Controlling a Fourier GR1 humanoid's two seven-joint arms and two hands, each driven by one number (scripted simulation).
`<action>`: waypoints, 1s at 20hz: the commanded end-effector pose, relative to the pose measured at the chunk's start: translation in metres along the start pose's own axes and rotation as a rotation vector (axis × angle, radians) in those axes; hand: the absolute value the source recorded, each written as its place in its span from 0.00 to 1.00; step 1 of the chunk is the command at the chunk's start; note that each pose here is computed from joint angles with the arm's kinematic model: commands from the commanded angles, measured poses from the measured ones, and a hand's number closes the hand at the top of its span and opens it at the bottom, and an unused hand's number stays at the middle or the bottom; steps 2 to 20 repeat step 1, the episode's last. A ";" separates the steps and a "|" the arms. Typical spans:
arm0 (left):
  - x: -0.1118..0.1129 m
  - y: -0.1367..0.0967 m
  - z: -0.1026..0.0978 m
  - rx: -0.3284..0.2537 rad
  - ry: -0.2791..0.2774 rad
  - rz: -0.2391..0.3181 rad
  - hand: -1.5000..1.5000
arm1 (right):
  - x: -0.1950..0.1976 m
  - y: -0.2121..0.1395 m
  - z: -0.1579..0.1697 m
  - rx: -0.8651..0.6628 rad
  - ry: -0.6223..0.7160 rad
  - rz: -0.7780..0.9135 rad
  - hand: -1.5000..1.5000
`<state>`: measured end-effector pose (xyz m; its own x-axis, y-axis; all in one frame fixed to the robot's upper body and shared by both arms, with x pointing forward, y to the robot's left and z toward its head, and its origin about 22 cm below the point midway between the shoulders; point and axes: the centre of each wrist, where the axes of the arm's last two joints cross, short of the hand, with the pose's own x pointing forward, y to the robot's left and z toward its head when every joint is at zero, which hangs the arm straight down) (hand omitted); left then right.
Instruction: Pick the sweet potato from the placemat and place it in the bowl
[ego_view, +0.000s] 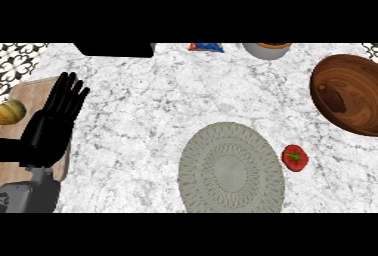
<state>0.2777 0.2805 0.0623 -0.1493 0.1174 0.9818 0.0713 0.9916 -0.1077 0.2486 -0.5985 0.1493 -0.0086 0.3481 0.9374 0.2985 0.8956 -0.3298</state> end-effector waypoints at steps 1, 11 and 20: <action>0.000 -0.002 0.000 0.014 -0.007 0.002 0.50 | -0.004 -0.020 0.019 0.032 0.009 -0.004 0.00; 0.000 -0.002 0.000 0.014 -0.007 0.002 0.50 | -0.004 -0.020 0.019 0.032 0.009 -0.004 0.00; 0.000 -0.002 0.000 0.014 -0.007 0.002 0.50 | -0.004 -0.020 0.019 0.032 0.009 -0.004 0.00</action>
